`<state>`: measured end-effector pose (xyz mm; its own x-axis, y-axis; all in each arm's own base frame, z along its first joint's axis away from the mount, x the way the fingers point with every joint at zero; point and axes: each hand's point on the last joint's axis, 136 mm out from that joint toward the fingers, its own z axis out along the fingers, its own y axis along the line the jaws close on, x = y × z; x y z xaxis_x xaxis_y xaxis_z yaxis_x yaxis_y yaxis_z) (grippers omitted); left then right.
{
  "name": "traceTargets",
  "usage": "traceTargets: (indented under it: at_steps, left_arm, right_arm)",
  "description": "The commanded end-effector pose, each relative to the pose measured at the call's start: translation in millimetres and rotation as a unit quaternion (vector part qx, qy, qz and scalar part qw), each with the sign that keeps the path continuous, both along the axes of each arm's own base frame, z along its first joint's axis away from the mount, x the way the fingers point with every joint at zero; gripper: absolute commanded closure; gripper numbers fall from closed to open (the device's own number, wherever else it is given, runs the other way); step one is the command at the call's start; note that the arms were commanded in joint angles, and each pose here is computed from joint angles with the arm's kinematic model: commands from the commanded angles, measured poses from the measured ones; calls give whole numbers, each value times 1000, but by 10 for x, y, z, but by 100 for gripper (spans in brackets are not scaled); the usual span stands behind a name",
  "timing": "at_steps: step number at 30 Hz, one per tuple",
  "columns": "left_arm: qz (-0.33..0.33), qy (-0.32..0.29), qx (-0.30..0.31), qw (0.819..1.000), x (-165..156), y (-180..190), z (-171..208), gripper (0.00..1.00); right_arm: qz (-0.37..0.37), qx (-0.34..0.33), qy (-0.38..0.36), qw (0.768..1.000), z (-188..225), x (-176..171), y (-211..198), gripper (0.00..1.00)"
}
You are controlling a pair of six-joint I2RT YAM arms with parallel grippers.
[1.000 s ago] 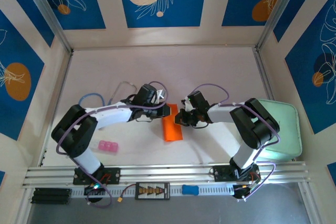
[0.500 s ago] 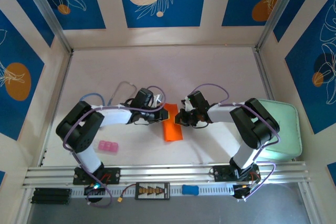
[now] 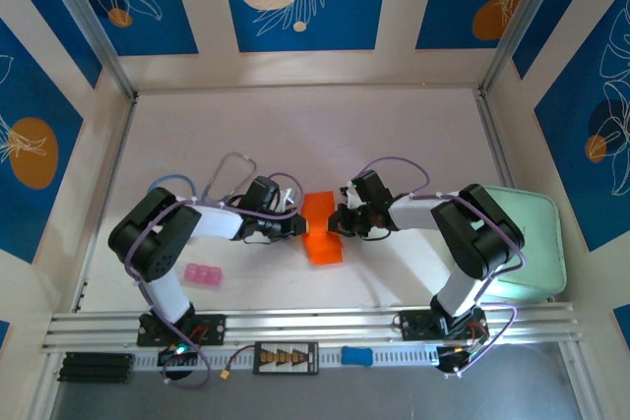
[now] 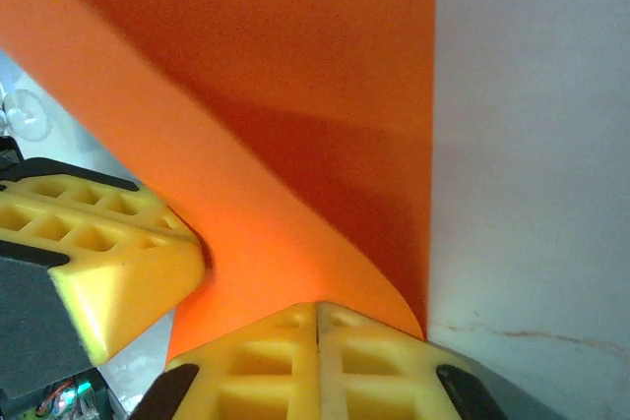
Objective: Fold a paper plane with a square sheet of paper (pick it up from the middle)
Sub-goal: First fold the square sheet of paper in half at the center of the table.
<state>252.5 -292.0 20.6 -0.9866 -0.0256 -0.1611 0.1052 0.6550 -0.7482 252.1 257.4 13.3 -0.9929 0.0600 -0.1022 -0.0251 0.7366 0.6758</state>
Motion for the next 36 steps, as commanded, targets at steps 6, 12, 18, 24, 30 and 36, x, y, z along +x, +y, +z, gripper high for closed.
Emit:
traceTargets:
  at_steps: [6, 12, 18, 24, 30, 36]
  left_arm:
    - [22, 2, -28, 999, 54, -47, 505, 100]
    - [14, 29, -51, 998, -37, -193, 525, 100]
    - [11, 61, -43, 997, -163, -189, 265, 100]
    - [4, 82, 11, 997, -331, -10, -116, 100]
    - [-19, 77, 77, 994, -489, 224, -350, 100]
    - [-16, 47, 43, 998, -337, 78, 55, 100]
  right_arm:
    - [-23, -79, 51, 995, -328, -226, -295, 100]
    - [-22, -78, 52, 995, -330, -228, -284, 100]
    - [-21, -78, 53, 995, -333, -235, -282, 100]
    - [-21, -80, 56, 995, -349, -244, -287, 100]
    - [-22, -83, 59, 995, -369, -262, -304, 100]
    - [-23, -83, 57, 995, -364, -256, -301, 100]
